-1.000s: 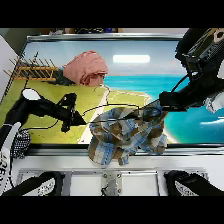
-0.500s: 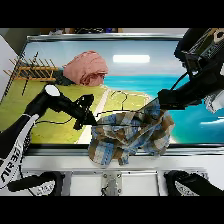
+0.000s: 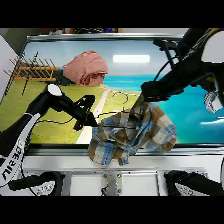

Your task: Fold the clothes and pants, and hang the long-sleeved shirts on hangers.

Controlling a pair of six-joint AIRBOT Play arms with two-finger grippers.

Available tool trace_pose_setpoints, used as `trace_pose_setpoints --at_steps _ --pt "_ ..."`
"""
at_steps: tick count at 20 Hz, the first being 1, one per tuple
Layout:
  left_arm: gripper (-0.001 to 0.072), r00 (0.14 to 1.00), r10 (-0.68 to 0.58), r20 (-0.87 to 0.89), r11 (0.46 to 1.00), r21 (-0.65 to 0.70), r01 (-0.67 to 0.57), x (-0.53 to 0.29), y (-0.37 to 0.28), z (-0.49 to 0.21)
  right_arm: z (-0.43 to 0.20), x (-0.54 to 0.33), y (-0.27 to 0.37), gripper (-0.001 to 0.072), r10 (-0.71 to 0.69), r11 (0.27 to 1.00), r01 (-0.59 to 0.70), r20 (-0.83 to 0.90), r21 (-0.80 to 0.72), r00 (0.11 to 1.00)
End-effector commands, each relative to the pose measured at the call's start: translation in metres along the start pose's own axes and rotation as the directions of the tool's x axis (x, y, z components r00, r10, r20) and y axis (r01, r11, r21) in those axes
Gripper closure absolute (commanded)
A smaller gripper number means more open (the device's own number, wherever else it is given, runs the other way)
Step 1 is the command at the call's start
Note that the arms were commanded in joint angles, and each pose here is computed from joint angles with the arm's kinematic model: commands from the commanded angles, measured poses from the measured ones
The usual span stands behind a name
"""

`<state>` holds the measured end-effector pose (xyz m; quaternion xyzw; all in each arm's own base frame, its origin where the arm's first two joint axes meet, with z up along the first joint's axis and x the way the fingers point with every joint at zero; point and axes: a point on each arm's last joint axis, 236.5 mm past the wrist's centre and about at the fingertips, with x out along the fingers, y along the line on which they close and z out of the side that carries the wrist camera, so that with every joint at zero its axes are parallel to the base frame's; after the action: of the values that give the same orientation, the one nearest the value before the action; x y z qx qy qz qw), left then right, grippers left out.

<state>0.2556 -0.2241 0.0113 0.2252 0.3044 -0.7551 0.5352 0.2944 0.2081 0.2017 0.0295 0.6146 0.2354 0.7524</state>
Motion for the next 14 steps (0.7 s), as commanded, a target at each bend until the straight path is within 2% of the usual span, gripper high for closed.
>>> trace_pose_setpoints --at_steps 1,4,9,14 --pt "0.0696 1.0 -0.002 0.011 1.0 -0.022 0.003 -0.009 -0.001 -0.005 0.017 0.018 0.047 0.0693 0.077 0.993 -0.072 0.042 -0.095 0.996" --pt "0.0696 0.999 0.03 0.022 0.998 -0.049 -0.029 -0.021 0.0 -0.013 0.034 0.027 0.086 0.0693 0.175 0.977 -0.159 0.108 -0.144 0.979" --pt "0.0696 0.99 0.137 0.022 0.989 -0.06 -0.136 -0.032 -0.008 -0.029 0.056 0.041 0.106 0.0693 0.24 0.966 -0.219 0.157 -0.137 0.958" --pt "0.0696 0.99 0.139 0.034 0.985 -0.107 -0.135 -0.029 -0.016 -0.04 0.058 0.05 0.11 0.0691 0.258 0.962 -0.241 0.137 -0.128 0.956"
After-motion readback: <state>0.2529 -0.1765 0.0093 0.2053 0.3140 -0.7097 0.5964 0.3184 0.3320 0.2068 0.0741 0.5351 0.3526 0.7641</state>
